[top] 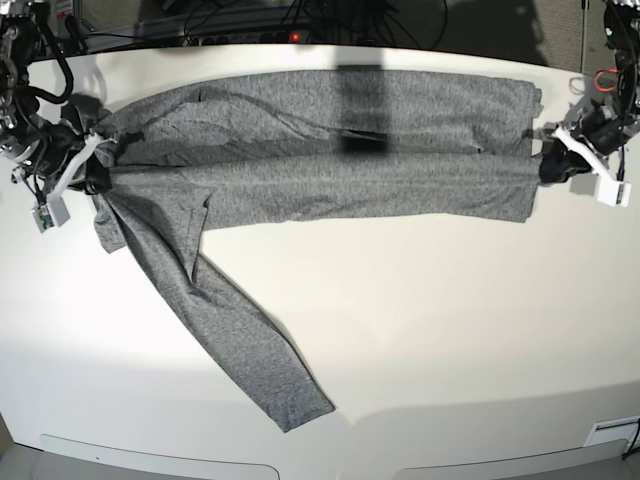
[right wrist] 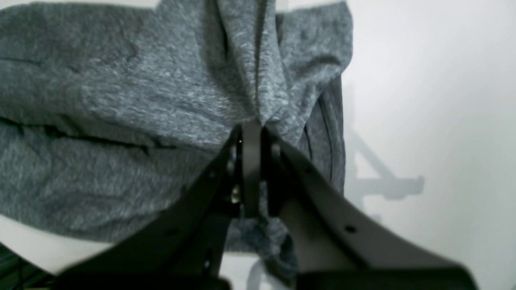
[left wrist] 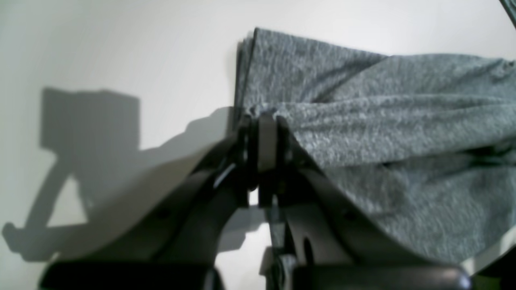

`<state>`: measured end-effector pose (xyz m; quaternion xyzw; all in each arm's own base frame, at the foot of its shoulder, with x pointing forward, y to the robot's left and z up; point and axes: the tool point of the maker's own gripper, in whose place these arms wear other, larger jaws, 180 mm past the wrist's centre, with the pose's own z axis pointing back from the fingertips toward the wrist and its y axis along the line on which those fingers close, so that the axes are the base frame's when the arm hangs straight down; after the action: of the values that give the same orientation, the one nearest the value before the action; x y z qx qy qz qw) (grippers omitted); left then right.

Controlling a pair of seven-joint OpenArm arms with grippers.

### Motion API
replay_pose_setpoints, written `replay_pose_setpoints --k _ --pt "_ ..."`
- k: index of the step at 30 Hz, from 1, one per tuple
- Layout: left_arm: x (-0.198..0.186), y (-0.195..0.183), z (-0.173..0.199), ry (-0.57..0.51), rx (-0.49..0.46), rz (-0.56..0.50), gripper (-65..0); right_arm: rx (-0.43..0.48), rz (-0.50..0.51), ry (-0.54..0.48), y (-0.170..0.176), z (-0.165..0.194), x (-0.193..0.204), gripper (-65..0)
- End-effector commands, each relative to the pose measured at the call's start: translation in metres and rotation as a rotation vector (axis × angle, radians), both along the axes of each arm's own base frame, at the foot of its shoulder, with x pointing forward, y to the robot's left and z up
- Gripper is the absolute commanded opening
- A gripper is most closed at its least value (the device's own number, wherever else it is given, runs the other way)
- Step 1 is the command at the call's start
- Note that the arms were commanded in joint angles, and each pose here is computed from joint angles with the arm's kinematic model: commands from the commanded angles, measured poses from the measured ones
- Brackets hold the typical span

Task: Fold the T-shirt properly
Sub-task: 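Fold the shirt lengthwise, dragging both held edges toward the collar edge, then release the fabric and move the right gripper to the sleeve cuff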

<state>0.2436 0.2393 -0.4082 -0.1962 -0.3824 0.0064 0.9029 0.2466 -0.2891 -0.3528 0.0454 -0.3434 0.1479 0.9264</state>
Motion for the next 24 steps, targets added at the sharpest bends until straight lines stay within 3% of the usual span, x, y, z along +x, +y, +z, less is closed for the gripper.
replay_pose_setpoints --k 1,7,8,9,10,12,14,16,24 --pt "0.007 0.006 0.013 -0.047 0.008 0.001 -65.0 -0.021 0.011 -0.035 -0.005 0.012 0.007 -65.0" --pt "0.001 0.006 0.008 -0.029 0.012 0.000 -65.0 -0.021 0.005 -0.024 -0.007 0.009 0.006 -65.0" --pt "0.001 0.006 0.008 -0.029 0.012 0.000 -65.0 -0.021 0.005 -0.024 -0.007 0.009 0.006 -63.7" --pt "0.001 0.006 0.008 -0.029 0.012 0.000 -65.0 -0.021 0.005 -0.025 -0.007 0.010 0.006 -56.0" --pt "0.001 0.006 0.008 -0.029 0.012 0.000 -61.7 -0.019 0.005 -0.029 -0.007 0.010 0.007 -48.1" --pt "0.001 0.006 0.009 -0.030 0.012 0.000 -45.4 -0.018 0.005 -0.038 -0.007 0.012 0.009 -35.6" --pt "0.001 0.006 0.009 -0.031 0.012 0.000 -33.3 -0.009 0.006 -0.058 -0.006 0.015 0.012 -29.8" --pt "0.002 0.006 0.010 -0.034 0.012 0.001 -28.1 0.000 0.007 -0.092 -0.004 0.021 0.019 -29.6" --pt "0.016 0.011 0.026 -0.140 0.000 0.038 -28.0 0.068 -0.017 -0.270 0.010 0.061 0.077 -29.6"
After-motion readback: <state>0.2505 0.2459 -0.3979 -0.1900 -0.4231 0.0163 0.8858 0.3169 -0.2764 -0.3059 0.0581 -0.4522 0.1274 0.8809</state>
